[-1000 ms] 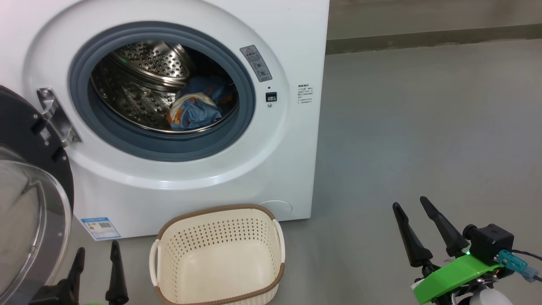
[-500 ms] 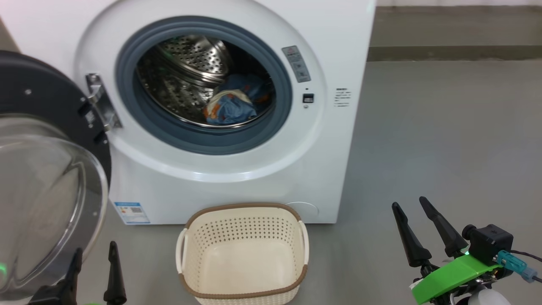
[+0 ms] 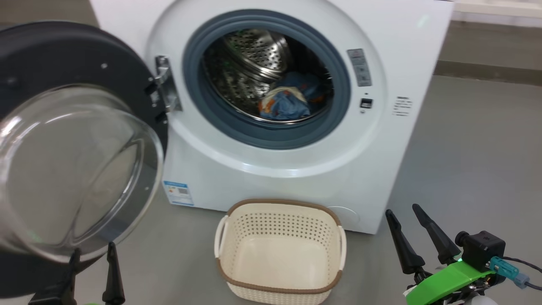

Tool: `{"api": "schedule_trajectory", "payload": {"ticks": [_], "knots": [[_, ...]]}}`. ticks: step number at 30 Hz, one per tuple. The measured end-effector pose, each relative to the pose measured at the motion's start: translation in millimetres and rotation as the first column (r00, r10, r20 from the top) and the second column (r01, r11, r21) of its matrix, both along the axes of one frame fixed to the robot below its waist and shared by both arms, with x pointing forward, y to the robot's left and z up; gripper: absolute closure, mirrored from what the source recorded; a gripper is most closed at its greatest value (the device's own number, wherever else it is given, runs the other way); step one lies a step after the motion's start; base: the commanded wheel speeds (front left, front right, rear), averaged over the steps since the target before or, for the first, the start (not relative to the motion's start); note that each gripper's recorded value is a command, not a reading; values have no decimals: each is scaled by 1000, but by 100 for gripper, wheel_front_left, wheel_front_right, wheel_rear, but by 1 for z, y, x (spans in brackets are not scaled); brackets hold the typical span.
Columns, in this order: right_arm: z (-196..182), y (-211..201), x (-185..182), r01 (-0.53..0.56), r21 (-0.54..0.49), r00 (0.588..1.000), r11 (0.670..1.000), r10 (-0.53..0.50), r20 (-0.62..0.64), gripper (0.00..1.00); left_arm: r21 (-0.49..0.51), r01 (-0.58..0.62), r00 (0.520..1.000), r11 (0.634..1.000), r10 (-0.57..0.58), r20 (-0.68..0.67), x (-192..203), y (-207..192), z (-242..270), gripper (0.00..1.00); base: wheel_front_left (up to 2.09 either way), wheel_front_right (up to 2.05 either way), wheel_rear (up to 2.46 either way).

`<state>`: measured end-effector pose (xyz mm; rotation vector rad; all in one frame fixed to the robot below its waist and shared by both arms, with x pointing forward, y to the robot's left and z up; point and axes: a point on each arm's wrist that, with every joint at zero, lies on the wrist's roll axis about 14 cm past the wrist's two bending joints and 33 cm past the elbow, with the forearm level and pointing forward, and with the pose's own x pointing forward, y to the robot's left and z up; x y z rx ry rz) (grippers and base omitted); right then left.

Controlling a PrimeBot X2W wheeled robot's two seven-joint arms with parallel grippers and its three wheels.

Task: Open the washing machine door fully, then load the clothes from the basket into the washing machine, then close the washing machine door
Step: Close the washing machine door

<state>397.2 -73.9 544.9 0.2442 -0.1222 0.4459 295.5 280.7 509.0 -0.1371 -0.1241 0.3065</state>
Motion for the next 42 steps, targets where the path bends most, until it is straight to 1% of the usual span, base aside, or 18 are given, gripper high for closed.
{"api": "schedule_trajectory", "payload": {"ticks": [6,15,20,28,42], "knots": [[1,32,3,-82,25,997,996,83,-10,0,-1,-77,997,997,77,1,-23,20,-1,0,0,0,0],[1,77,1,-199,21,980,980,199,-13,0,-12,-181,983,983,181,3,-57,44,-4,0,0,0,0],[0,94,-2,-246,16,969,969,247,-18,0,-13,-226,974,974,226,4,-71,55,-4,0,0,0,0],[-9,103,-2,-272,19,961,962,272,-44,0,-7,-246,969,969,246,-2,-75,59,-4,0,0,0,0],[-9,104,-4,-276,16,960,961,277,-44,0,-7,-246,969,969,246,8,-75,60,-1,0,0,0,0]]}}
